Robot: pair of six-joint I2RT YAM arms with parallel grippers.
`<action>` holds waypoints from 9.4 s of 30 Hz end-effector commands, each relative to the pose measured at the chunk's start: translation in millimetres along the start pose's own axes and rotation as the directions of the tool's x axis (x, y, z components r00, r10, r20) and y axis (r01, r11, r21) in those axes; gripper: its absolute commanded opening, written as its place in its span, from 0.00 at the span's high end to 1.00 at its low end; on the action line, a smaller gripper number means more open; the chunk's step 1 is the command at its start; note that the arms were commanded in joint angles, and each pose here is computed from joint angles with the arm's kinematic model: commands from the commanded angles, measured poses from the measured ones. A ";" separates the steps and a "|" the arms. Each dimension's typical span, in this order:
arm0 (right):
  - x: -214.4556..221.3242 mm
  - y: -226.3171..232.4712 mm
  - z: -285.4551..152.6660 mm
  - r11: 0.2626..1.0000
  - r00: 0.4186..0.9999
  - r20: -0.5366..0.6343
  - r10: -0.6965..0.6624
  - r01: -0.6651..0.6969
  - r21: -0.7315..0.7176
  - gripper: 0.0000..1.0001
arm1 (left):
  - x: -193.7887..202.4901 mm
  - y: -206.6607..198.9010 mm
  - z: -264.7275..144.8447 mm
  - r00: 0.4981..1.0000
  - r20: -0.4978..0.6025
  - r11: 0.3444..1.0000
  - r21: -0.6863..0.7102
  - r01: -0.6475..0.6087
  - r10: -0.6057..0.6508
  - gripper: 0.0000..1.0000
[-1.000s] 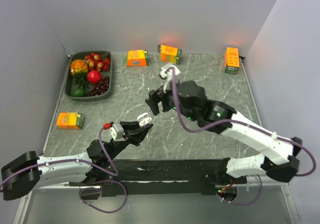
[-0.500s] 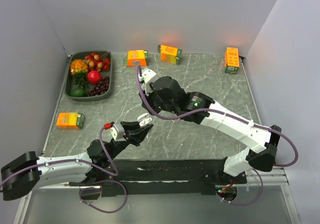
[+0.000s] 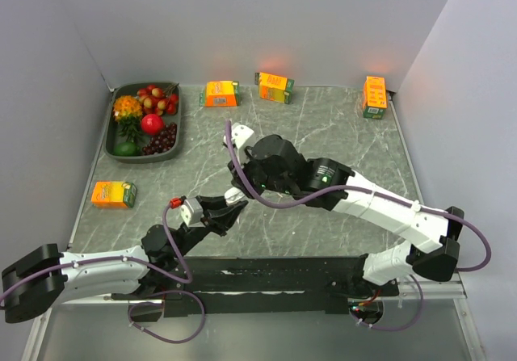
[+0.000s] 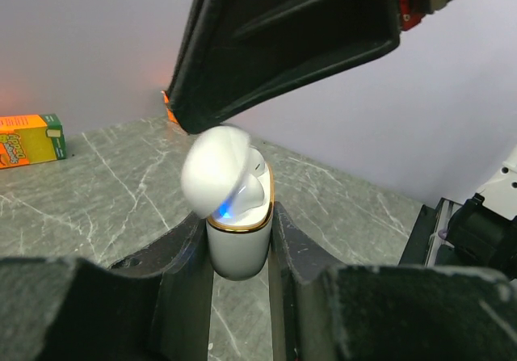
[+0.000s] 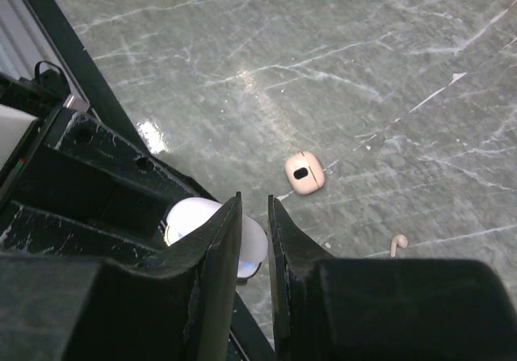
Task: Insert the wireless bluetooth earbuds into the charging case
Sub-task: Close the charging case, then place the charging case at the center of the board, then pick up the charging case at the center of the board, then open the charging case.
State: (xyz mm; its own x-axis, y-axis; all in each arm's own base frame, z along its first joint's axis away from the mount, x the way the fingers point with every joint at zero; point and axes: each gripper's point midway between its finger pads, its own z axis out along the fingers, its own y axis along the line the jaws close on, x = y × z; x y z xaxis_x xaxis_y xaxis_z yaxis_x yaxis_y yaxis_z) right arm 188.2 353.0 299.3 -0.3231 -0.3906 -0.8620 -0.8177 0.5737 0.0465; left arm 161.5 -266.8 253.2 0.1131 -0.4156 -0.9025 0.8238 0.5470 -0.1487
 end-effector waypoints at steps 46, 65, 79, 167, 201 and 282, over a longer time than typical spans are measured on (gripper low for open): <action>59.0 -120.8 -60.4 0.861 0.907 0.255 0.334 -0.404 0.309 0.21 | 225.4 261.3 83.4 0.272 -0.431 0.508 -0.777 0.373 -0.860 0.99; 68.0 -125.7 -61.3 0.853 0.903 0.258 0.343 -0.415 0.318 0.21 | 239.8 261.0 46.2 0.192 -0.422 0.463 -0.830 0.310 -0.886 0.51; 65.8 -122.7 -60.0 0.856 0.900 0.259 0.351 -0.420 0.302 0.21 | 190.6 237.9 24.5 0.237 -0.450 0.503 -0.824 0.260 -0.861 0.46; 136.6 -130.9 -28.4 0.779 0.862 0.137 0.488 -0.501 0.378 0.01 | 214.1 126.0 -78.6 0.375 -0.707 0.557 -0.705 -0.439 -0.600 0.24; 136.5 -131.6 -31.6 0.774 0.860 0.144 0.489 -0.504 0.384 0.01 | 208.2 107.9 -76.8 0.365 -0.706 0.615 -0.708 -0.347 -0.607 0.99; 42.7 -21.0 28.8 0.982 0.960 -0.206 0.189 -0.187 0.033 0.67 | 0.7 38.0 15.9 0.946 -0.101 0.945 -0.089 -0.316 0.307 0.99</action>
State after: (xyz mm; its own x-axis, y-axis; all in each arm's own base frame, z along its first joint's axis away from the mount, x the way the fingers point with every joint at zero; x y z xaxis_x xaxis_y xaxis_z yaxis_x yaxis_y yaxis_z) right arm 204.8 340.3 240.5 -0.5739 -0.4225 -0.7015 -0.7201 0.6682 0.1867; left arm 204.0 -257.4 221.6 0.2603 -0.0737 -0.9627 0.6939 0.7075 0.1335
